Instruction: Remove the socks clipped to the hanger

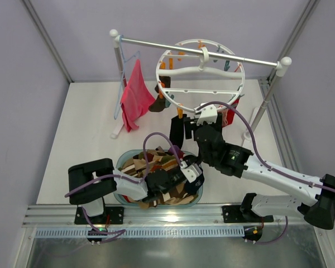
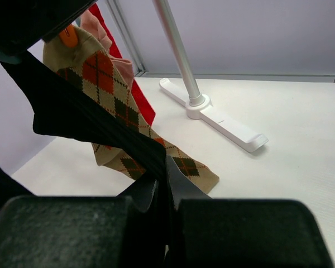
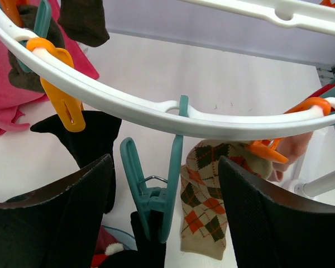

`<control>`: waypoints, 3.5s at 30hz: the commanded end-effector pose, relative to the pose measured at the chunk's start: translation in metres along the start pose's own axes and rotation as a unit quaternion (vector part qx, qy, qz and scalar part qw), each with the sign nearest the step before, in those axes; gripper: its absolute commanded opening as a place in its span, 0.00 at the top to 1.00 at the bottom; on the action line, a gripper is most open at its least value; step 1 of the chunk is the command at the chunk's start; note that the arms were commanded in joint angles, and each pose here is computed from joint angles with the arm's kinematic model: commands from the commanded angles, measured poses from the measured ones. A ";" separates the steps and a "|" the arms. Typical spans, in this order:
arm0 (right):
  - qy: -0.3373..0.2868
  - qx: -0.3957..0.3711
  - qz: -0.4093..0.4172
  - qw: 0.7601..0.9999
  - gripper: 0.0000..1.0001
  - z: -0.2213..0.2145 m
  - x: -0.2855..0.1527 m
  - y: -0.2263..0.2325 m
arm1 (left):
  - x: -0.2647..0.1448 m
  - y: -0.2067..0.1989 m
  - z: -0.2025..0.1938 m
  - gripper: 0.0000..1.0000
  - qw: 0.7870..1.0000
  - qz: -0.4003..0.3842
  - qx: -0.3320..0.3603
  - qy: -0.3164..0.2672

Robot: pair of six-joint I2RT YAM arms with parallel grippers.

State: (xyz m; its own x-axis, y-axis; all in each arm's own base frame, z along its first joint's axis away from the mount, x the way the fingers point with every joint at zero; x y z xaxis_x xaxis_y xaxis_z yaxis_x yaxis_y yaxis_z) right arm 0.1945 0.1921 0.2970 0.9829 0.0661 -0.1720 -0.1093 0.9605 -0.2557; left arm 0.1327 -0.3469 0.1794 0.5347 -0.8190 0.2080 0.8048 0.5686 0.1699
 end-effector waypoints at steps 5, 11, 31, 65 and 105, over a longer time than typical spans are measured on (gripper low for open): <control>-0.032 0.021 0.002 0.999 0.43 0.021 0.005 0.000 | 0.001 0.003 0.041 1.00 0.993 0.015 -0.031 -0.110; -0.035 0.022 -0.023 0.999 0.96 0.021 0.006 -0.003 | -0.001 0.003 0.040 1.00 0.993 0.014 -0.032 -0.109; -0.070 0.064 -0.001 0.995 0.00 -0.020 -0.021 -0.034 | -0.050 0.040 0.145 1.00 0.993 0.074 -0.061 -0.072; -0.075 0.107 -0.012 0.991 0.00 -0.089 -0.033 -0.047 | -0.098 0.021 -0.003 1.00 0.944 0.260 -0.135 0.152; -0.106 0.139 -0.031 0.984 0.00 -0.095 -0.040 -0.060 | -0.067 0.024 0.088 0.00 0.971 0.196 -0.106 0.089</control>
State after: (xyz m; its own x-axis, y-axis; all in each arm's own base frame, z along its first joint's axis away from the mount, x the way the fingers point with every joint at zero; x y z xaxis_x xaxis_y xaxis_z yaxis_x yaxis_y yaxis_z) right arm 0.1476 0.1103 0.2227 0.9975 0.0697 -0.0083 -0.0700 0.9961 -0.0536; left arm 0.0924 -0.2483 0.2192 0.8857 -0.4574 -0.0795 0.4575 0.8890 -0.0186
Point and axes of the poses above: each gripper's point midway between its finger pads, its own x axis out along the fingers, its own y axis along the line the jaws close on, z = x × y, the point moved 9 cm from there along -x, back along the fingers, and after that the axes turned 10 degrees about -x, right-handed, at the moved point
